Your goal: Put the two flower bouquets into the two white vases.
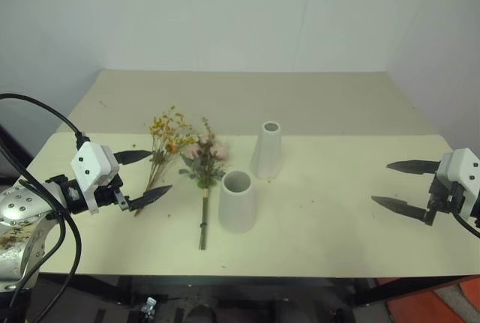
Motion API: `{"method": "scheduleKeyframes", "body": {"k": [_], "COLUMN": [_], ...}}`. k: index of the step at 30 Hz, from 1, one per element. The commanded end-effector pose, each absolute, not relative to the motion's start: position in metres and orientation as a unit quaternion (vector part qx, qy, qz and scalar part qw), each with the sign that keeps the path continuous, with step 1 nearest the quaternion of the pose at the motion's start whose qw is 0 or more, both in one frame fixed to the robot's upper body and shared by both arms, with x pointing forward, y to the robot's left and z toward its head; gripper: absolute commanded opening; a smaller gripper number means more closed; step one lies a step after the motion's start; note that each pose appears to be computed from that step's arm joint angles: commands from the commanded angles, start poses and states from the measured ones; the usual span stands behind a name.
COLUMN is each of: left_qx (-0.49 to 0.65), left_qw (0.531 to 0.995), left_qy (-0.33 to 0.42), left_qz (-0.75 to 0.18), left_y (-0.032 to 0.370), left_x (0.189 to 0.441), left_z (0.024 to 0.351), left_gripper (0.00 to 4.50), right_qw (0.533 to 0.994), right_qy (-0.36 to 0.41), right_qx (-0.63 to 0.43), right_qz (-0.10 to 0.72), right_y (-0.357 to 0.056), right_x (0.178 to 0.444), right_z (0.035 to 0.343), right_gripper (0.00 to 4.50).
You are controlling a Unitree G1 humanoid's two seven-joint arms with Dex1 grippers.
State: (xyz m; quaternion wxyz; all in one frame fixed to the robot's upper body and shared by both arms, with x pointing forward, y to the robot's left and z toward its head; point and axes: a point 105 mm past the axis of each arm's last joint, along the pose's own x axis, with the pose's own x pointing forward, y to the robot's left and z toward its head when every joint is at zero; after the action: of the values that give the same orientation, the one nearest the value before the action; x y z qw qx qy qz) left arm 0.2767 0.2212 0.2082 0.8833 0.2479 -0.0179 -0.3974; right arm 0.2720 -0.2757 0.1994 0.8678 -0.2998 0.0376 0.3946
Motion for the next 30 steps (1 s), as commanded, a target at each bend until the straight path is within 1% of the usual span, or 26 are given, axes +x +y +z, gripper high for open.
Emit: {"method": "scheduleKeyframes", "body": {"k": [1, 12, 14, 18, 22, 24, 26, 30], "left_qx": [0.269, 0.265, 0.262, 0.288, 0.28, 0.243, 0.214, 0.185], "left_qw": [0.878, 0.884, 0.894, 0.919, 0.936, 0.937, 0.939, 0.942], "left_qy": [-0.041, -0.037, -0.035, -0.001, -0.002, 0.046, 0.089, 0.187], "left_qz": [-0.393, -0.384, -0.362, -0.27, -0.214, -0.248, -0.256, -0.206], "left_y": [0.22, 0.22, 0.221, 0.227, 0.23, 0.227, 0.227, 0.233], "left_x": [0.277, 0.278, 0.282, 0.295, 0.301, 0.302, 0.306, 0.325], "left_z": [0.221, 0.22, 0.221, 0.229, 0.252, 0.251, 0.25, 0.243], "left_gripper": [4.5, 4.5, 4.5, 4.5, 4.5, 4.5, 4.5, 4.5], "right_qw": [0.864, 0.863, 0.862, 0.852, 0.828, 0.814, 0.802, 0.784], "right_qy": [0.017, 0.014, 0.007, -0.012, -0.056, -0.07, -0.078, -0.086], "right_qx": [-0.322, -0.318, -0.314, -0.319, -0.343, -0.349, -0.354, -0.363], "right_qz": [0.387, 0.393, 0.398, 0.415, 0.44, 0.458, 0.474, 0.495], "right_y": [-0.277, -0.273, -0.27, -0.256, -0.228, -0.215, -0.204, -0.186], "right_x": [0.268, 0.267, 0.267, 0.265, 0.261, 0.258, 0.256, 0.26], "right_z": [0.217, 0.217, 0.223, 0.244, 0.269, 0.274, 0.276, 0.275], "right_gripper": [4.44, 4.44, 4.44, 4.44, 4.44, 4.44, 4.44, 4.44]}}
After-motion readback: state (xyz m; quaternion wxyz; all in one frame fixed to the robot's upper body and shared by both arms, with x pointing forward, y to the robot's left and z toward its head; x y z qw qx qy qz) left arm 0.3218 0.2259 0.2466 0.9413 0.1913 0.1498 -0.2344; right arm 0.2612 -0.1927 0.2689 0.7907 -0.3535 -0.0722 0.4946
